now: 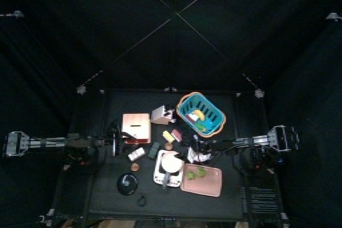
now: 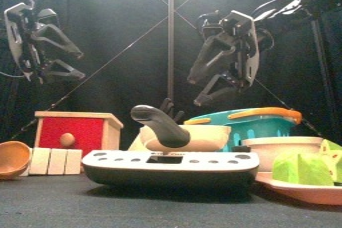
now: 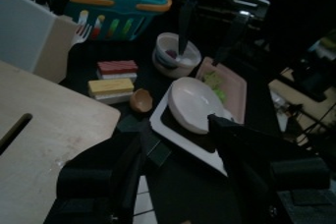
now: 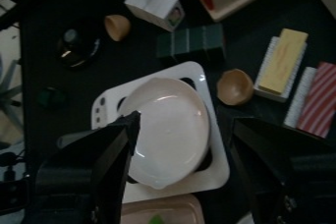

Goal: Grab pan

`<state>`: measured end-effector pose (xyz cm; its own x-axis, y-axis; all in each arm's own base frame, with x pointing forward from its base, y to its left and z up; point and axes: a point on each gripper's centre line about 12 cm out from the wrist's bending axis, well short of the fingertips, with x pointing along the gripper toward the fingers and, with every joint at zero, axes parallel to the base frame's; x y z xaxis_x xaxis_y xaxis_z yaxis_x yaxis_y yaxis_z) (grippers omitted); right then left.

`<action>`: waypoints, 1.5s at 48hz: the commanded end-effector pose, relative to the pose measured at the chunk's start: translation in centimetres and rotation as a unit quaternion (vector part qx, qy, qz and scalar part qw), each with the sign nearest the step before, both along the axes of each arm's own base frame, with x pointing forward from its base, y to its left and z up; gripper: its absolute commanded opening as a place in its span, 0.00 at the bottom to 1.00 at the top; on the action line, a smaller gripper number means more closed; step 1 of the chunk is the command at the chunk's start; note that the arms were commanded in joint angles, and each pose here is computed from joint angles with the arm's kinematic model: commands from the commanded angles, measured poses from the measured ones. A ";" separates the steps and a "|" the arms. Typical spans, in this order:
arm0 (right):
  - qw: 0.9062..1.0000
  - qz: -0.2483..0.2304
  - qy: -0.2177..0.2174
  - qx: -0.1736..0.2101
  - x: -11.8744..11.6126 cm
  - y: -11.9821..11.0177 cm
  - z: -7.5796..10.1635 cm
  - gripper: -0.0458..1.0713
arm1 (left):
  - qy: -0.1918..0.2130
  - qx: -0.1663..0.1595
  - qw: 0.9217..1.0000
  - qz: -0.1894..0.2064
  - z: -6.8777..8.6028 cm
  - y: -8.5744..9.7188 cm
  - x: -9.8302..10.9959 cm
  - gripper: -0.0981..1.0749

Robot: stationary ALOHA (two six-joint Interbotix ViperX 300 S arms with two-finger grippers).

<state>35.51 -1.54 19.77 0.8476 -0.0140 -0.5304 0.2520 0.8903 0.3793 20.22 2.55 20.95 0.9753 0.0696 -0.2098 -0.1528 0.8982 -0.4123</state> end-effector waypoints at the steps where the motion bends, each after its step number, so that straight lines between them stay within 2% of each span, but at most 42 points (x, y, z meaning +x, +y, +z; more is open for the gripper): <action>1: 0.999 0.014 -0.044 -0.007 -0.2 0.2 2.4 0.89 | -0.021 -0.004 1.000 -0.004 0.8 -0.1 0.4 0.83; 9: 0.996 0.037 -0.070 -0.031 -0.7 0.5 3.8 0.89 | -0.015 0.003 1.000 -0.007 0.7 -0.1 0.7 0.83; 14: 0.993 0.056 -0.086 -0.060 -0.8 0.7 4.9 0.89 | -0.017 0.007 1.000 -0.018 1.1 -0.4 1.2 0.83; 23: 0.981 0.086 -0.126 -0.121 -1.7 0.6 7.8 0.89 | -0.003 0.004 0.998 -0.059 2.0 -2.3 2.9 0.83; 28: 0.972 0.098 -0.155 -0.150 -2.4 0.2 9.4 0.89 | 0.047 0.002 0.997 -0.069 2.3 -3.4 3.8 0.83; 35: 0.963 0.103 -0.182 -0.173 -3.4 -0.8 10.4 0.89 | 0.153 -0.012 0.987 -0.041 2.7 -3.8 4.4 0.83; 39: 0.962 0.097 -0.185 -0.175 -4.0 -1.5 10.2 0.89 | 0.203 -0.023 0.979 -0.023 3.3 -3.9 4.5 0.83; 42: 0.963 0.099 -0.183 -0.172 -4.3 -1.6 9.6 0.89 | 0.216 -0.026 0.976 -0.018 3.7 -3.9 4.7 0.83; 49: 0.965 0.107 -0.172 -0.164 -5.0 -1.4 8.2 0.89 | 0.217 -0.026 0.976 -0.019 3.7 -4.0 5.7 0.83; 55: 0.969 0.105 -0.162 -0.152 -5.2 -1.3 7.2 0.89 | 0.229 -0.029 0.973 -0.021 3.0 -4.2 7.0 0.83; 64: 0.976 0.097 -0.154 -0.122 -5.1 -0.9 6.3 0.89 | 0.255 -0.030 0.966 -0.022 1.6 -4.5 8.3 0.83; 72: 0.984 0.087 -0.137 -0.075 -4.6 0.0 5.0 0.89 | 0.250 -0.022 0.968 -0.029 1.2 -4.6 8.7 0.83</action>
